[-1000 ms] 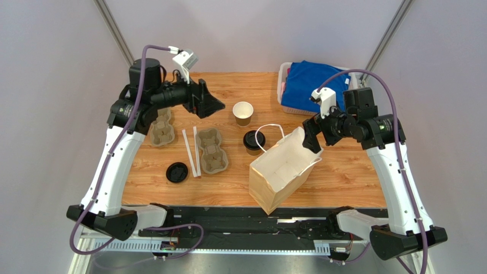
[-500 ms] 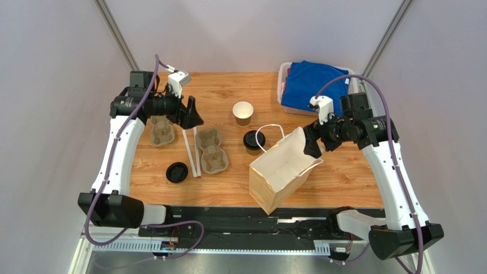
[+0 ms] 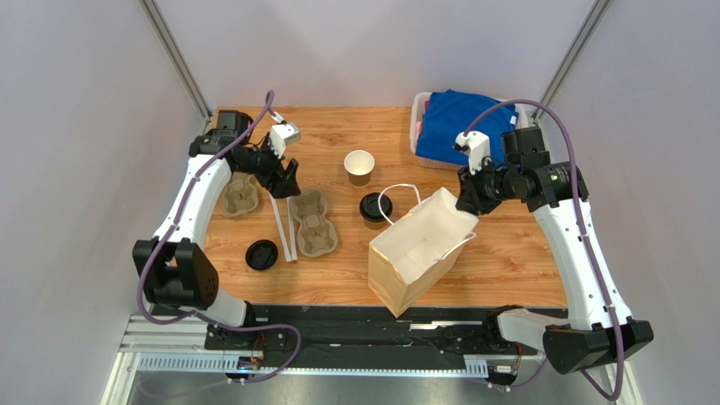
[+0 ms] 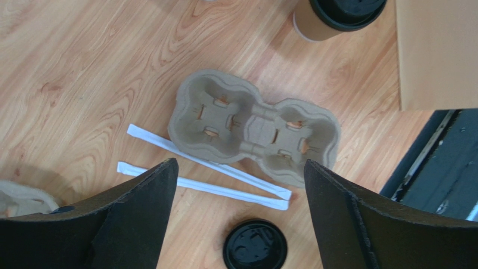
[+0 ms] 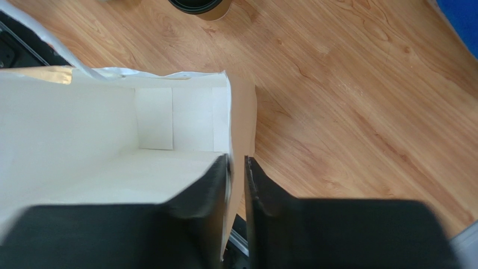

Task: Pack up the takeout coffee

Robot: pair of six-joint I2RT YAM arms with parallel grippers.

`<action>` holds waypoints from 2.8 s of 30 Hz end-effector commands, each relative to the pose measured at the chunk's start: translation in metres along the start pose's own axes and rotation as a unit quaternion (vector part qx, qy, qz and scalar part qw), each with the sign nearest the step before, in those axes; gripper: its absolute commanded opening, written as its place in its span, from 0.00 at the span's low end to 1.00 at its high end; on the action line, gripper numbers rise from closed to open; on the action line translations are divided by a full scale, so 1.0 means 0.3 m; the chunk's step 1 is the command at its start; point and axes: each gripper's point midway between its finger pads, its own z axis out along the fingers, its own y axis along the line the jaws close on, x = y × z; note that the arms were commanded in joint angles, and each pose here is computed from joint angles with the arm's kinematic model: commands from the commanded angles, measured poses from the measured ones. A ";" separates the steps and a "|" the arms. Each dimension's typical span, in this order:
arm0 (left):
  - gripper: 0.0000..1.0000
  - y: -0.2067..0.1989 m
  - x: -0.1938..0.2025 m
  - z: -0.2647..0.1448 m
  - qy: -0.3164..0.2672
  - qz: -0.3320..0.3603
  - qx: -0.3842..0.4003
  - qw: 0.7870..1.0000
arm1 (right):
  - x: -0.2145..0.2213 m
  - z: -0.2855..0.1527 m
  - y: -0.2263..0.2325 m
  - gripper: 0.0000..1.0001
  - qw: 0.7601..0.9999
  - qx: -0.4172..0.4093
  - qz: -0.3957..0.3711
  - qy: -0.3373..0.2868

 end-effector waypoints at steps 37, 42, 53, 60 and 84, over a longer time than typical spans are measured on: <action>0.40 0.256 0.239 0.427 0.128 0.079 0.101 0.983 | -0.176 -0.208 0.107 0.00 0.986 -0.020 -0.129 -0.102; 0.37 0.242 0.250 0.427 0.133 0.079 0.106 0.982 | -0.174 -0.237 0.127 0.00 0.983 -0.021 -0.148 -0.104; 0.11 0.198 0.246 0.394 0.135 0.081 0.121 0.980 | -0.161 -0.245 0.175 0.00 0.981 -0.025 -0.169 -0.096; 0.00 0.101 0.098 0.245 0.084 0.105 0.116 0.984 | -0.163 -0.272 0.197 0.00 0.983 -0.028 -0.155 -0.099; 0.00 -0.378 -0.917 -0.819 -0.335 0.351 -0.187 0.854 | -0.134 -0.204 0.220 0.00 0.989 -0.042 -0.120 -0.080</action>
